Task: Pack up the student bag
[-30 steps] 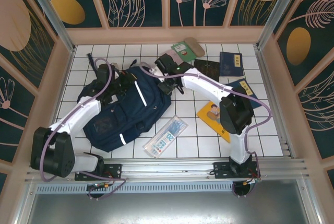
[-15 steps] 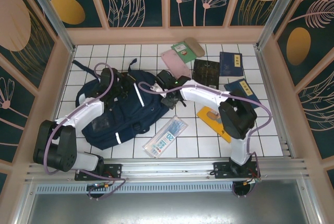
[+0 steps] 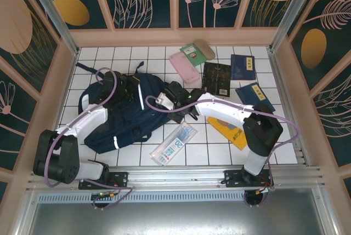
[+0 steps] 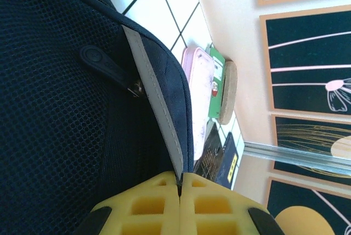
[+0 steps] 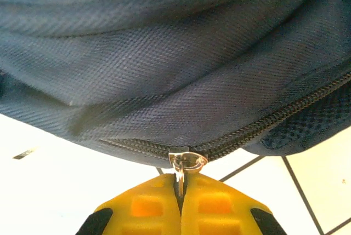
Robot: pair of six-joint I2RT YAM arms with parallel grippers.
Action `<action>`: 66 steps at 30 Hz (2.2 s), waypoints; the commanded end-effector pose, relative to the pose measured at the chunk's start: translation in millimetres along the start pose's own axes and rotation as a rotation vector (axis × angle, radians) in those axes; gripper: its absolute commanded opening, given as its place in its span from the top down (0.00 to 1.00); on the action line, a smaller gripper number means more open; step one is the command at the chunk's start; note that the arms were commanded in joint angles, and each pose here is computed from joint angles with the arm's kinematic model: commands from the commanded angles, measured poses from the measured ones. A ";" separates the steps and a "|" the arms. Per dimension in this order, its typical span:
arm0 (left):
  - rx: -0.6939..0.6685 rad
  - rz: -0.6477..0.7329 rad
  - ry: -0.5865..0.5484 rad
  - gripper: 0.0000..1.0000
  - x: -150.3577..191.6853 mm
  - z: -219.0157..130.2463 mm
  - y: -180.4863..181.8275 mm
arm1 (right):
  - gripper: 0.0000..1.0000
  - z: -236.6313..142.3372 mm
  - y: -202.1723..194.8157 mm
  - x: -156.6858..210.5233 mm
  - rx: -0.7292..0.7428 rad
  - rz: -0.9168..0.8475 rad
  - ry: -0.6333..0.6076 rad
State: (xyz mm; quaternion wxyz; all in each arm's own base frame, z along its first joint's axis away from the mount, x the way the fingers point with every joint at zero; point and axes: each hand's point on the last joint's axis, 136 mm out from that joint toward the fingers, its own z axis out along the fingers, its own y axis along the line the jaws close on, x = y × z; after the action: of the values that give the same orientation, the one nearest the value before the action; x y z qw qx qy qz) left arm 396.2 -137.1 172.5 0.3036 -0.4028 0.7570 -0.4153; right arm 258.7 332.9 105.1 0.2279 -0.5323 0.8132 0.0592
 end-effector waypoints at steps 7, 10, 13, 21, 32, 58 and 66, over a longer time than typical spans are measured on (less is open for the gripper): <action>0.151 -0.075 -0.136 1.00 -29.4 -19.6 -42.2 | 1.00 -30.7 54.9 -29.4 -0.163 -0.014 -0.181; 0.148 -0.086 -0.149 1.00 -30.8 -21.9 -39.2 | 1.00 -32.0 65.1 -35.6 -0.177 -0.010 -0.201; 0.145 -0.105 -0.154 1.00 -30.1 -22.9 -33.3 | 1.00 -28.0 79.6 -45.7 -0.196 -0.005 -0.211; 0.140 -0.109 -0.172 1.00 -32.4 -25.7 -30.3 | 1.00 -6.8 111.4 -60.5 -0.211 0.001 -0.205; 0.036 0.238 0.076 0.98 1.7 -5.4 -39.4 | 1.00 -12.5 43.9 -33.0 -0.137 0.126 -0.208; -0.055 0.264 0.522 0.54 76.7 13.4 38.0 | 1.00 -25.3 15.4 -29.3 -0.228 -0.026 -0.300; 0.033 0.251 0.590 0.99 99.1 13.6 25.5 | 1.00 -20.6 9.3 -28.7 -0.212 -0.008 -0.285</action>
State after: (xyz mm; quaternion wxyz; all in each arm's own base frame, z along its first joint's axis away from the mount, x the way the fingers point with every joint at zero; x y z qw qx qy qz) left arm 354.7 -202.7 118.6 0.1331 -0.1901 0.8615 -0.4516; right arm 244.7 347.9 113.4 0.2496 -0.5446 0.7735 0.2068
